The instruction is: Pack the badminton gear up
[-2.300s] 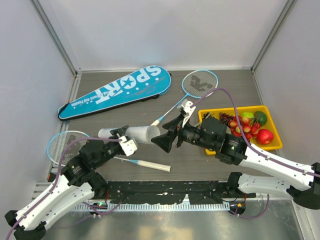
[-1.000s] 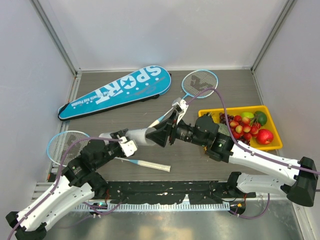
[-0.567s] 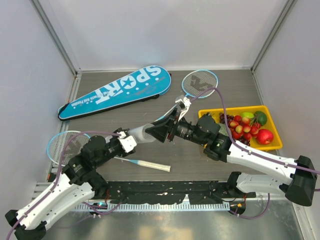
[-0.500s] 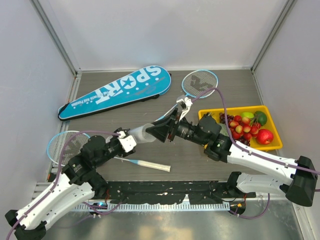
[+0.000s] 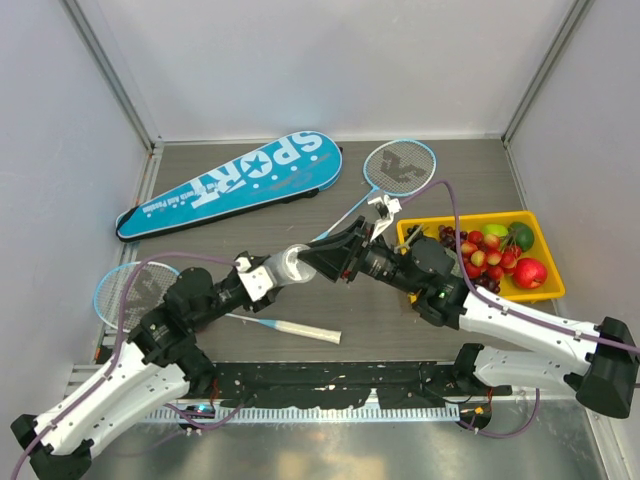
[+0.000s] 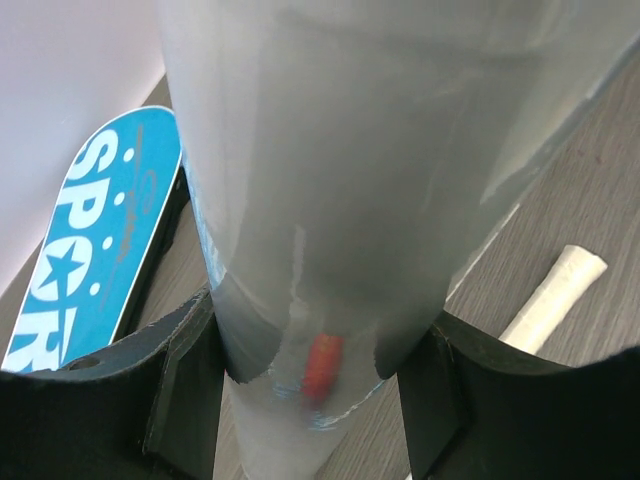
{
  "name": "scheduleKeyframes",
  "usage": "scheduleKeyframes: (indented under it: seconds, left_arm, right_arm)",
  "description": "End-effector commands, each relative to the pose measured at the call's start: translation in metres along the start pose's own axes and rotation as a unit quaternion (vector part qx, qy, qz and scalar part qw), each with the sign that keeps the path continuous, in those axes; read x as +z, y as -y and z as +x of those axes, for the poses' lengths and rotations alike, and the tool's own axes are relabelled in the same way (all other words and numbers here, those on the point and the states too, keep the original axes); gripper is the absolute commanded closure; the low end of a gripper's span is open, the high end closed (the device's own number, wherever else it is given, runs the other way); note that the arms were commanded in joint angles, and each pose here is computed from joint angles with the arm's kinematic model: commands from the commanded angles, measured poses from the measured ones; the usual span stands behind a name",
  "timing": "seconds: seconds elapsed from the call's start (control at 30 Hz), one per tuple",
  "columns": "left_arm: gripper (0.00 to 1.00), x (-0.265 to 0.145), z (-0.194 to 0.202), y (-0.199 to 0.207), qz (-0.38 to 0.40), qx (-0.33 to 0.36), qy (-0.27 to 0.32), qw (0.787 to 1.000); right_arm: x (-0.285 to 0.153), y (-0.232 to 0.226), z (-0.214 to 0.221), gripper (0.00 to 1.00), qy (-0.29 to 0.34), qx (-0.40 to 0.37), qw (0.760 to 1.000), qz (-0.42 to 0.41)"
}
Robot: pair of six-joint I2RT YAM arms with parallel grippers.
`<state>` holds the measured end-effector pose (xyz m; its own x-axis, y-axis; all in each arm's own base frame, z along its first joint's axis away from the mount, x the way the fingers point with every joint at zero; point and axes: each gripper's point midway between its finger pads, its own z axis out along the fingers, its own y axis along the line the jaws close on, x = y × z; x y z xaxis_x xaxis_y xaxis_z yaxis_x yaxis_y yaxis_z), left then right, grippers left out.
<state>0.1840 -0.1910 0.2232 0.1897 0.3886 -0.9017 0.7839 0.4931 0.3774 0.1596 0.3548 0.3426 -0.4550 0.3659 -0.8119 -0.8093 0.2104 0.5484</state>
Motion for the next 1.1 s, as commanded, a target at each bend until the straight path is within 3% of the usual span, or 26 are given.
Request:
scheduleKeyframes:
  seconds: [0.0,0.17,0.4,0.63,0.7,0.77,0.87,0.9,1.03,1.07]
  left_arm:
    - [1.00,-0.017,-0.128,-0.024,-0.024,0.020,0.235,0.971]
    - [1.00,-0.015,-0.131,-0.019,-0.016,0.054,0.256,0.965]
    - [1.00,-0.019,-0.144,-0.015,-0.010,0.086,0.291,0.953]
    - [1.00,-0.020,-0.150,-0.027,-0.027,0.081,0.278,0.957]
    - [1.00,-0.017,-0.138,-0.030,-0.037,0.074,0.251,0.964]
    - [1.00,-0.017,-0.124,-0.039,-0.064,0.063,0.223,0.971]
    - [1.00,-0.021,-0.106,-0.048,-0.100,0.050,0.192,0.975]
    - [1.00,-0.023,-0.101,-0.053,-0.114,0.045,0.179,0.976]
    - [1.00,-0.032,-0.085,-0.067,-0.148,0.030,0.118,0.981]
    - [1.00,-0.034,-0.086,-0.070,-0.152,0.031,0.109,0.982]
  right_arm:
    - [-0.013,0.018,0.083,0.75,-0.136,0.055,0.989,0.011]
    - [-0.013,0.016,0.091,0.73,-0.143,0.071,0.987,-0.001]
    - [-0.011,0.012,0.098,0.95,-0.152,0.087,0.984,-0.018]
    - [-0.016,0.021,0.102,0.93,-0.155,0.093,0.984,0.007]
    - [-0.015,0.018,0.089,0.83,-0.143,0.077,0.987,0.013]
    - [-0.014,0.009,0.064,0.63,-0.125,0.056,0.991,0.013]
    - [-0.016,-0.015,0.015,0.40,-0.083,0.021,0.996,0.002]
    - [-0.020,-0.013,0.008,0.28,-0.079,0.009,0.997,0.013]
    - [-0.038,-0.025,-0.032,0.03,-0.036,-0.045,0.998,0.029]
    - [-0.046,-0.023,-0.038,0.01,-0.026,-0.053,0.997,0.041]
